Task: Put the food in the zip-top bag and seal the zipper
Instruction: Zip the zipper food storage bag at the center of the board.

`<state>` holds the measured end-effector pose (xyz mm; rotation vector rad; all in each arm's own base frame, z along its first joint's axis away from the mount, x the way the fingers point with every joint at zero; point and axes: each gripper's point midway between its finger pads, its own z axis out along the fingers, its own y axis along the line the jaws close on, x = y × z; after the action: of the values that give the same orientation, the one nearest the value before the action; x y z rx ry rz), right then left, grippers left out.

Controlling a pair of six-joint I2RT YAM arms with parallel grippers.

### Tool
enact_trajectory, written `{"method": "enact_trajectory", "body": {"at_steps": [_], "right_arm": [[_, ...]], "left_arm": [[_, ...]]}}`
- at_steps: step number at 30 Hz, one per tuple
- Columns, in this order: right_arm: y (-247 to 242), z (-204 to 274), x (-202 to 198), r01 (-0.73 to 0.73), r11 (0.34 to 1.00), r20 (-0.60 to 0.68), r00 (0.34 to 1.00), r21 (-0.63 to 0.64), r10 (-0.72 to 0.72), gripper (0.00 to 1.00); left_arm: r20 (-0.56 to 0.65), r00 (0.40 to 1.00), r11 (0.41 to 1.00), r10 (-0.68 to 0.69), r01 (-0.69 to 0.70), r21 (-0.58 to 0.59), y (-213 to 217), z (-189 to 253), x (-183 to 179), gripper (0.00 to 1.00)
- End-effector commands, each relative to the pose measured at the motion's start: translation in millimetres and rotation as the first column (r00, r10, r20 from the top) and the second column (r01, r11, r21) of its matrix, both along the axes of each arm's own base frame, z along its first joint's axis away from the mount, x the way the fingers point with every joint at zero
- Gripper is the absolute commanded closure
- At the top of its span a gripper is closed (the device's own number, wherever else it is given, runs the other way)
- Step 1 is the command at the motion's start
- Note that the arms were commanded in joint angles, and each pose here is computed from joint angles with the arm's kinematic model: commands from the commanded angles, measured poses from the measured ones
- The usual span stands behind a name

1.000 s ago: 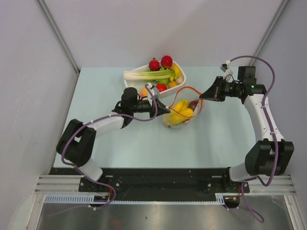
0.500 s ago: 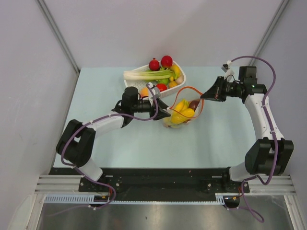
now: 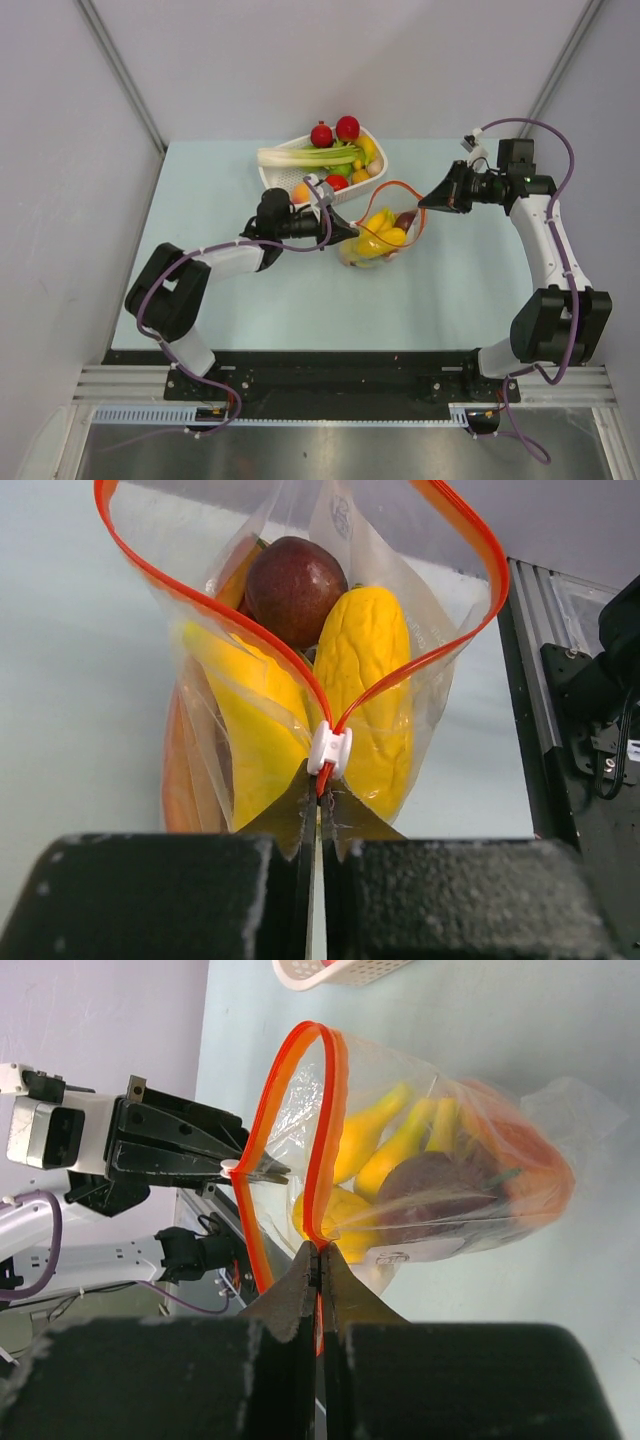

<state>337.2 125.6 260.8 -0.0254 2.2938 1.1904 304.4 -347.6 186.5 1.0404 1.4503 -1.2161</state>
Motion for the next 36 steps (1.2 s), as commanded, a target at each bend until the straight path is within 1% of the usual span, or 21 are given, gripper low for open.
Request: {"method": "enact_trajectory", "body": {"at_steps": [1, 2, 3, 4, 5, 6, 7, 8, 11, 13, 14, 16, 18, 19, 20, 22, 23, 25, 27, 33, 36], "right_arm": [[-1.4, 15.1, 6.4, -0.013, 1.000, 0.063, 0.998, -0.001, 0.013, 1.00], [-2.9, 16.1, 6.3, -0.011, 1.000, 0.069, 0.998, -0.002, 0.011, 1.00], [-4.6, 16.8, 7.3, -0.013, 1.000, 0.084, 0.996, -0.007, 0.013, 0.98], [-6.9, 19.3, 9.1, -0.011, 1.000, 0.107, 0.994, -0.012, 0.012, 0.92], [-11.9, 24.1, 10.1, -0.001, 1.000, 0.137, 0.991, -0.020, 0.004, 0.74], [-15.2, 27.5, 10.8, 0.000, 0.999, 0.168, 0.986, -0.033, 0.005, 0.66], [-18.9, 29.9, 12.6, -0.010, 0.998, 0.225, 0.974, -0.069, 0.025, 0.59], [-23.0, 38.0, 11.5, -0.010, 0.995, 0.281, 0.959, -0.100, 0.038, 0.47], [-31.6, 49.7, 14.9, -0.001, 0.981, 0.399, 0.914, -0.196, 0.080, 0.26], [-29.1, 56.3, 16.9, -0.019, 0.970, 0.457, 0.880, -0.242, 0.131, 0.23], [-26.0, 59.5, 17.2, -0.030, 0.966, 0.476, 0.866, -0.255, 0.153, 0.18], [-6.8, 68.6, 17.4, -0.087, 0.946, 0.528, 0.812, -0.311, 0.248, 0.14], [15.6, 78.3, 14.2, -0.144, 0.920, 0.572, 0.745, -0.364, 0.343, 0.14], [37.9, 79.1, 6.4, -0.197, 0.898, 0.585, 0.700, -0.393, 0.409, 0.18], [46.0, 79.0, 5.8, -0.216, 0.873, 0.609, 0.644, -0.437, 0.463, 0.26], [72.8, 77.8, -4.7, -0.274, 0.834, 0.626, 0.559, -0.478, 0.543, 0.32], [80.3, 74.8, -6.6, -0.292, 0.809, 0.633, 0.509, -0.509, 0.583, 0.39], [102.1, 67.6, -16.8, -0.348, 0.768, 0.626, 0.445, -0.538, 0.641, 0.44], [115.3, 60.6, -23.1, -0.379, 0.732, 0.621, 0.387, -0.567, 0.682, 0.45], [145.3, 36.9, -44.7, -0.447, 0.667, 0.603, 0.298, -0.596, 0.740, 0.45], [145.8, 19.8, -45.7, -0.459, 0.646, 0.577, 0.301, -0.610, 0.759, 0.45]], "left_arm": [[0.050, 0.999, 0.999, -0.004, 0.006, -0.047, -2.1, 31.6, 0.4, 1.00], [0.019, 1.000, 1.000, -0.011, 0.012, -0.023, 0.6, 27.1, -2.0, 1.00], [0.035, 0.999, 1.000, -0.023, 0.023, -0.018, 1.6, 31.2, -2.8, 1.00], [0.040, 0.999, 1.000, -0.025, 0.026, -0.010, 3.6, 33.2, -3.6, 1.00], [0.021, 0.999, 1.000, -0.025, 0.024, 0.017, 7.7, 32.5, -6.9, 1.00], [0.064, 0.998, 0.999, -0.029, 0.027, 0.029, 8.4, 38.6, -4.4, 1.00], [0.058, 0.998, 0.999, -0.025, 0.022, 0.047, 9.2, 39.6, -3.2, 1.00], [0.010, 1.000, 0.995, -0.027, 0.025, 0.099, 12.1, 28.1, -5.4, 1.00], [0.017, 0.999, 0.989, -0.048, 0.045, 0.142, 11.8, 31.3, -2.7, 1.00], [0.024, 0.999, 0.989, -0.044, 0.040, 0.145, 12.7, 32.7, -1.6, 1.00], [0.025, 0.999, 0.988, -0.042, 0.037, 0.153, 13.1, 31.4, -0.8, 1.00], [0.029, 0.998, 0.988, -0.047, 0.042, 0.152, 11.6, 34.8, 0.1, 1.00], [0.036, 0.998, 0.987, -0.046, 0.040, 0.156, 11.9, 36.2, 1.7, 1.00], [0.038, 0.998, 0.987, -0.050, 0.043, 0.157, 11.5, 36.0, 1.0, 1.00], [0.048, 0.997, 0.985, -0.053, 0.044, 0.164, 12.7, 35.3, 1.2, 1.00], [0.057, 0.997, 0.984, -0.058, 0.048, 0.170, 12.7, 36.7, 1.7, 1.00], [0.055, 0.997, 0.983, -0.059, 0.048, 0.180, 13.0, 34.8, 1.5, 1.00], [0.057, 0.997, 0.982, -0.057, 0.045, 0.182, 13.0, 36.6, 2.3, 1.00], [0.055, 0.997, 0.983, -0.047, 0.037, 0.180, 13.4, 38.0, 2.9, 1.00], [0.054, 0.998, 0.986, -0.042, 0.032, 0.162, 14.1, 43.4, 0.0, 1.00], [0.059, 0.997, 0.987, -0.055, 0.045, 0.156, 13.5, 45.3, -2.9, 1.00]]}}
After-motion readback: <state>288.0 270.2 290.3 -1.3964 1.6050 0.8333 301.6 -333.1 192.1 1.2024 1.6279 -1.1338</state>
